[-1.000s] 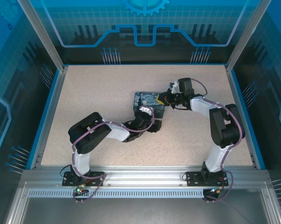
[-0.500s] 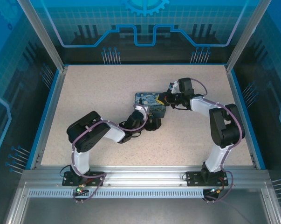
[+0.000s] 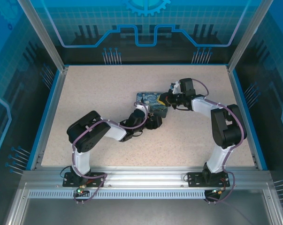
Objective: Unlock the padlock with the key
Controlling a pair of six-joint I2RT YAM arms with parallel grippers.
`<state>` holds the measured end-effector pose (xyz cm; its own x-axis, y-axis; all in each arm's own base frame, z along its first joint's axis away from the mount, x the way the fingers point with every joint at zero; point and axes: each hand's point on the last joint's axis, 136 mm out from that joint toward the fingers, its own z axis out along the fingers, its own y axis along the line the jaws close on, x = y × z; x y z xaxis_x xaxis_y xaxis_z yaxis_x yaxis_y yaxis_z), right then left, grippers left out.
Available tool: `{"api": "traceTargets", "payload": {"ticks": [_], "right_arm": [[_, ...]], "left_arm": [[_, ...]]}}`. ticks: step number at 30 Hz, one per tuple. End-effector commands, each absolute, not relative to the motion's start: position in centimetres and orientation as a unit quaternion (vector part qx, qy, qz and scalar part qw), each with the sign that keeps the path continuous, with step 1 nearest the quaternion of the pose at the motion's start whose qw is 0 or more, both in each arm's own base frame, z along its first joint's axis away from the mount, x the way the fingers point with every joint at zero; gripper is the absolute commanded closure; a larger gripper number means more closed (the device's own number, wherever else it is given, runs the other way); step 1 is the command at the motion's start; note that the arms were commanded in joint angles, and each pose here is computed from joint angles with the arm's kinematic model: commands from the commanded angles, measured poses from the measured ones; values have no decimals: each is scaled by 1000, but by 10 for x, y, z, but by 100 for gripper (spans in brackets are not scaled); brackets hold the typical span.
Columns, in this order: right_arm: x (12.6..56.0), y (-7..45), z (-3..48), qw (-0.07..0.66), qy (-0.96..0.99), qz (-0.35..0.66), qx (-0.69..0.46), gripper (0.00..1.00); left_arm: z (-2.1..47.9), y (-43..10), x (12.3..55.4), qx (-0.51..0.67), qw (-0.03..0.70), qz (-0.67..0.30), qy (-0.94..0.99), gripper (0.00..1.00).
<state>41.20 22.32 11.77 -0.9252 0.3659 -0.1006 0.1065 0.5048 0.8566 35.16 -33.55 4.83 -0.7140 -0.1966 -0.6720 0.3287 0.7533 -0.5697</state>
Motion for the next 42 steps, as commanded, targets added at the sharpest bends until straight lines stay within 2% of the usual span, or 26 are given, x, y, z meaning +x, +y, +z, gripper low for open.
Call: {"api": "traceTargets", "payload": {"ticks": [1,8,16,23,26,33,42], "right_arm": [[411,229,111,126,861,474,135,100],[410,232,107,122,862,474,135,100],[409,233,99,116,865,470,137,100],[410,233,96,114,866,467,139,100],[411,233,96,115,865,467,140,100],[411,233,95,113,865,467,143,100],[410,233,96,113,865,468,142,100]], "left_arm": [[38,-332,355,70,377,-283,879,17],[25,-338,362,96,378,-220,894,15],[46,-357,357,79,388,-334,855,19],[58,-350,365,37,395,-371,840,21],[55,-343,369,15,395,-372,840,25],[45,-342,372,5,388,-366,846,41],[23,-333,373,-7,376,-328,866,49]]}}
